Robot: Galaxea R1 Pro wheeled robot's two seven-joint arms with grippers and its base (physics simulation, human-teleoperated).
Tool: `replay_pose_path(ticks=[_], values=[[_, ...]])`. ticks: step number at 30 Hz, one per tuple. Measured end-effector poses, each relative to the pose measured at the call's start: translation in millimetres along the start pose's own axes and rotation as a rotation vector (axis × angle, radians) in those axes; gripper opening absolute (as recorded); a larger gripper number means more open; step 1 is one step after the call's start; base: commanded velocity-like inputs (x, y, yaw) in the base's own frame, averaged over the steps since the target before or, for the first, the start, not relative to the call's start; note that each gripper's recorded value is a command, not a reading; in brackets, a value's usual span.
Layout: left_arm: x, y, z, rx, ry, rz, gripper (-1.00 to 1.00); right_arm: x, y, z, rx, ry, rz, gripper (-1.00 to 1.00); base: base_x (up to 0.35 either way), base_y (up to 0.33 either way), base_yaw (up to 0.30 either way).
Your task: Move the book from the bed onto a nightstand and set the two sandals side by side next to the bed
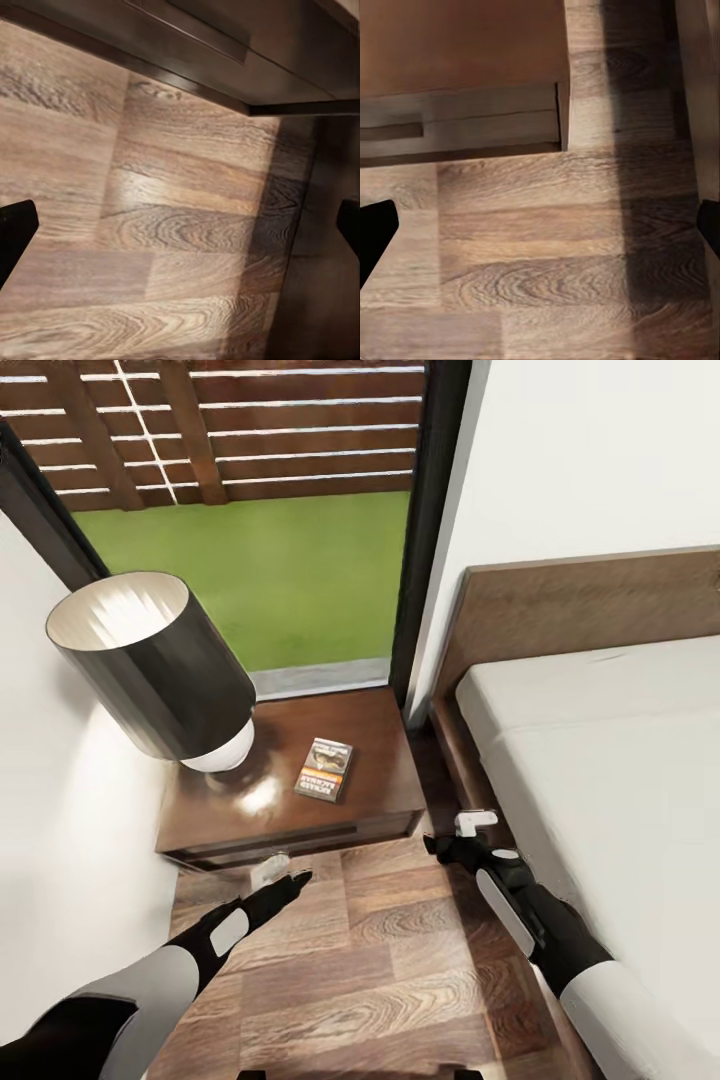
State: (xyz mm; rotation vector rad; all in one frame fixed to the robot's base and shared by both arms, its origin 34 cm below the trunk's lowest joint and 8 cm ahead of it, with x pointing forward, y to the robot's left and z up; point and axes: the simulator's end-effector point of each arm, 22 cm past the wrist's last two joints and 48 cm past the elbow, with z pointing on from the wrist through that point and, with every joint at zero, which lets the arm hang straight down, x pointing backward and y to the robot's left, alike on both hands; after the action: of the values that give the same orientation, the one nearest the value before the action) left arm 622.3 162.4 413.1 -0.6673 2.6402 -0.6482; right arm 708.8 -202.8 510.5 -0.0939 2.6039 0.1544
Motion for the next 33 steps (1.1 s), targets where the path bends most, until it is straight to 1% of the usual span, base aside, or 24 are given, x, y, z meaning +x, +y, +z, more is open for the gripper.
replay_pose_path(ticks=[2,5,10,12,15,17,22,26,27,28,29,32,33], values=[[3.4,2.6,-2.9,-0.008,0.003,0.011,1.0,3.3,-0.2,-0.1,0.011,0.008,0.005,1.0,0.0,0.0,-0.065],[9.1,9.3,-5.6,-0.023,0.006,0.04,1.0,9.8,-7.5,1.2,0.056,0.019,0.009,1.0,0.0,0.0,-0.068],[13.7,13.6,-9.3,-0.031,0.007,0.055,1.0,8.4,-16.1,-1.0,0.11,0.014,0.013,1.0,0.0,0.0,-0.07],[13.6,13.5,-10.3,-0.031,0.005,0.057,1.0,7.7,-17.5,-1.9,0.119,0.012,0.015,1.0,0.0,0.0,-0.046],[16.5,18.0,-11.8,-0.046,0.008,0.061,1.0,23.4,-24.5,0.8,0.142,0.046,0.017,1.0,0.0,0.0,-0.014],[20.9,25.7,-13.3,-0.07,0.013,0.062,1.0,44.3,-30.1,4.8,0.154,0.086,0.006,1.0,0.0,0.0,-0.003],[21.0,32.0,-15.1,-0.084,0.005,0.067,1.0,66.2,-34.7,9.0,0.167,0.112,-0.01,1.0,0.0,0.0,-0.001],[24.5,41.5,-17.4,-0.108,0.008,0.073,1.0,78.4,-39.8,10.3,0.18,0.132,-0.002,1.0,0.0,0.0,0.0],[27.9,47.0,-18.5,-0.128,0.017,0.092,1.0,86.9,-41.3,10.7,0.185,0.15,-0.001,1.0,0.0,0.0,0.0],[29.0,48.8,-19.0,-0.135,0.02,0.101,1.0,90.5,-42.0,10.7,0.187,0.157,0.0,1.0,0.0,0.0,0.0],[31.2,51.6,-19.8,-0.148,0.026,0.121,1.0,98.3,-43.8,10.8,0.192,0.174,0.0,1.0,0.0,0.0,0.0],[33.6,54.5,-21.2,-0.164,0.035,0.153,1.0,108.7,-46.6,10.1,0.2,0.197,0.001,1.0,0.0,0.0,0.0],[35.3,56.6,-22.0,-0.174,0.04,0.17,1.0,115.5,-48.6,9.6,0.206,0.211,0.0,1.0,0.0,0.0,0.0]])
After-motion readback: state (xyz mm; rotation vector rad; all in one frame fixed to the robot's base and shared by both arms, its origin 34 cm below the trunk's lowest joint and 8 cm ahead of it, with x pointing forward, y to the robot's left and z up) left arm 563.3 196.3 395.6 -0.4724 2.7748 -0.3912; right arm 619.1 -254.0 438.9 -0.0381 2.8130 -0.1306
